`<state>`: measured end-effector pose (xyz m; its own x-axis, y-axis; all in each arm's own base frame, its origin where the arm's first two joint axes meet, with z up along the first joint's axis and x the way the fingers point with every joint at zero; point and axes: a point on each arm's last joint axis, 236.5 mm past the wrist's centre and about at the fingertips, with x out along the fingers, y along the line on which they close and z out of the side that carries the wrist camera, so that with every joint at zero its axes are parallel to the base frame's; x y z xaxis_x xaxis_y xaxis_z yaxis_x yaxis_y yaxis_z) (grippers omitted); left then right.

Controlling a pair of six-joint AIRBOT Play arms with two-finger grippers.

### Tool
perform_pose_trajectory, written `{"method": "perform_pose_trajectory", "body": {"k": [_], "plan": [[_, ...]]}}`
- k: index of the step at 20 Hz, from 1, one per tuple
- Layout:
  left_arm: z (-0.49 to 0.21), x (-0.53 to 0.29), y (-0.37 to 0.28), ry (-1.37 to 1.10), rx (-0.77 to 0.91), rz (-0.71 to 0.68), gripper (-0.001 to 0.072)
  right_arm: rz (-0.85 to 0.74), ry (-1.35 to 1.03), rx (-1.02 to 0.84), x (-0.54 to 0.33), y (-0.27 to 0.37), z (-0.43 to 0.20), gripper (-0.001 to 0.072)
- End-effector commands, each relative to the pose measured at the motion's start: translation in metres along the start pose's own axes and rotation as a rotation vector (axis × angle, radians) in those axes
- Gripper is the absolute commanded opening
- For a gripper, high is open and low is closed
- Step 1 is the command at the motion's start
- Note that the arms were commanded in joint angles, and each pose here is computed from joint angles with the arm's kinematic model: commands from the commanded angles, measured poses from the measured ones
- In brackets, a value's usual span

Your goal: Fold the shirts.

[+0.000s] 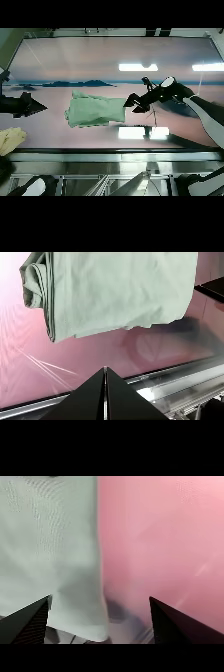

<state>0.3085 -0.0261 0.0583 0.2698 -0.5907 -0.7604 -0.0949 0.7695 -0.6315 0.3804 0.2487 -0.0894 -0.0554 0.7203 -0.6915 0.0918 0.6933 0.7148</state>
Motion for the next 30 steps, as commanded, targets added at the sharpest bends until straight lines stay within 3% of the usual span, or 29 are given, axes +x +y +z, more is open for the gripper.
{"method": "perform_pose_trajectory", "body": {"k": [1, 4, 7, 8, 9, 12, 16, 20, 24, 27, 30], "plan": [[-0.001, -0.003, -0.002, -0.008, 0.009, 0.004, 0.0021, 0.088, 0.001, 0.033, 0.027, 0.016, 0.001, 0.0711], [-0.003, -0.003, -0.003, 0.001, 0.010, 0.000, 0.0020, 0.132, 0.033, 0.058, 0.053, 0.025, -0.007, 0.0711], [-0.006, -0.003, -0.004, 0.014, 0.013, -0.004, 0.0021, 0.278, 0.006, 0.045, 0.058, 0.059, -0.001, 0.0704], [-0.006, -0.003, -0.004, 0.014, 0.013, -0.004, 0.0020, 0.336, -0.019, 0.023, 0.053, 0.072, 0.004, 0.0454], [-0.006, -0.003, -0.004, 0.014, 0.013, -0.004, 0.0020, 0.398, -0.044, 0.008, 0.047, 0.085, 0.009, 0.0020], [-0.004, -0.003, -0.003, 0.007, 0.012, -0.001, 0.0020, 0.554, -0.110, 0.005, 0.007, 0.106, 0.031, 0.0022], [0.007, -0.003, 0.000, -0.041, 0.013, 0.014, 0.0020, 0.538, -0.224, -0.051, -0.105, 0.074, 0.054, 0.0022], [0.017, -0.003, 0.004, -0.079, 0.008, 0.024, 0.0024, 0.303, -0.492, -0.025, -0.253, 0.000, 0.055, 0.0021], [0.014, 0.022, 0.010, 0.002, -0.011, 0.007, 0.0024, 0.067, -0.796, 0.103, -0.393, -0.085, 0.004, 0.0021], [-0.001, 0.062, 0.002, 0.136, 0.037, -0.019, 0.0024, -0.131, -1.010, 0.306, -0.470, -0.163, -0.067, 0.0021], [-0.024, 0.102, -0.009, 0.285, 0.076, -0.035, 0.0025, -0.405, -1.052, 0.666, -0.487, -0.263, -0.168, 0.0021]]}}
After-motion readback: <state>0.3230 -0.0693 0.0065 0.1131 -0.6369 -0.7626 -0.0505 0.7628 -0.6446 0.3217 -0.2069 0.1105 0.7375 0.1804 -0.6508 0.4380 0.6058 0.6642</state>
